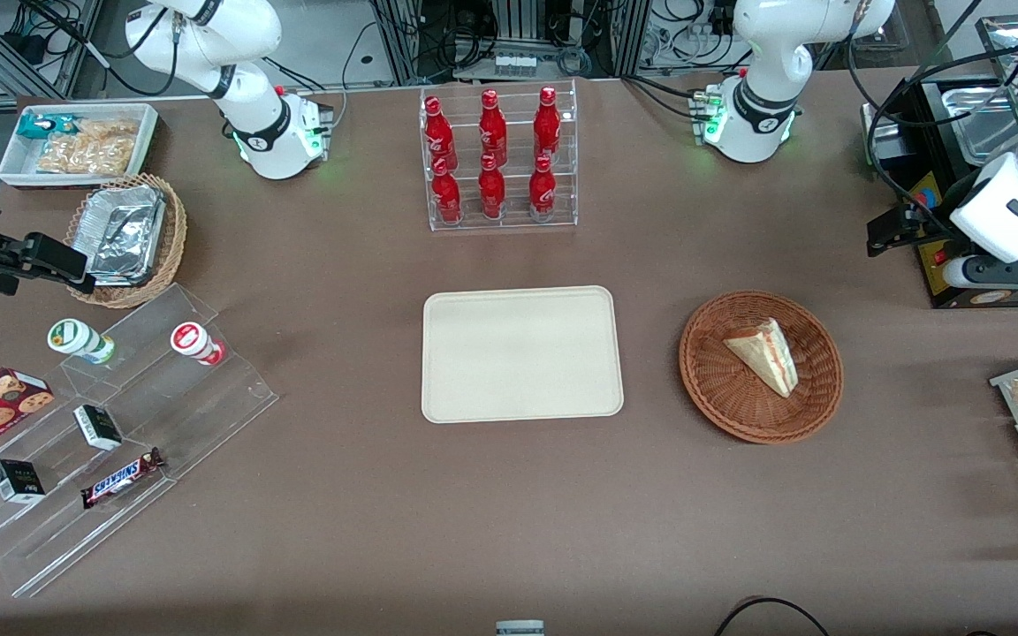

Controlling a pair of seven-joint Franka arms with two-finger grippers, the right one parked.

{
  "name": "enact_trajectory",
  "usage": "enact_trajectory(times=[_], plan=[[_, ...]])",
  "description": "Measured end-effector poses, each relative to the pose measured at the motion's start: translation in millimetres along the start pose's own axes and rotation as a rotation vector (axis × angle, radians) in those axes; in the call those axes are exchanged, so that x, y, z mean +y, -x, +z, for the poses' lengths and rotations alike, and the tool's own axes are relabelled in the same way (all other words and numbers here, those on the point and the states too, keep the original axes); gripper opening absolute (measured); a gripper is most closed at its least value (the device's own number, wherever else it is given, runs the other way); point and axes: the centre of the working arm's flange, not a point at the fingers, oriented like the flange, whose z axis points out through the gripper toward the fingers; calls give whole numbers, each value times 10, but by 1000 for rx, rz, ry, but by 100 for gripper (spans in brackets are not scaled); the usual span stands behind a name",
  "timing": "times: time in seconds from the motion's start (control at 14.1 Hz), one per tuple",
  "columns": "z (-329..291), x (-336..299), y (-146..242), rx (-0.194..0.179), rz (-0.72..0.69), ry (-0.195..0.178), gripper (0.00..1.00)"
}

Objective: Place sandwich from basket to tray
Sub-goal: 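Move the left gripper down over the wrapped sandwich in the wicker basket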

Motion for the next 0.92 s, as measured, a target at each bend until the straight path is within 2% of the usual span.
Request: enact_trajectory(times=[0.28, 0.64, 0.78, 0.92], plan=[[44, 20, -12, -11, 4, 0, 100], [701, 181, -216, -108, 38, -14, 100], [1117, 271, -297, -112, 56, -19, 100], [1463, 287, -322, -96, 60, -19, 100]])
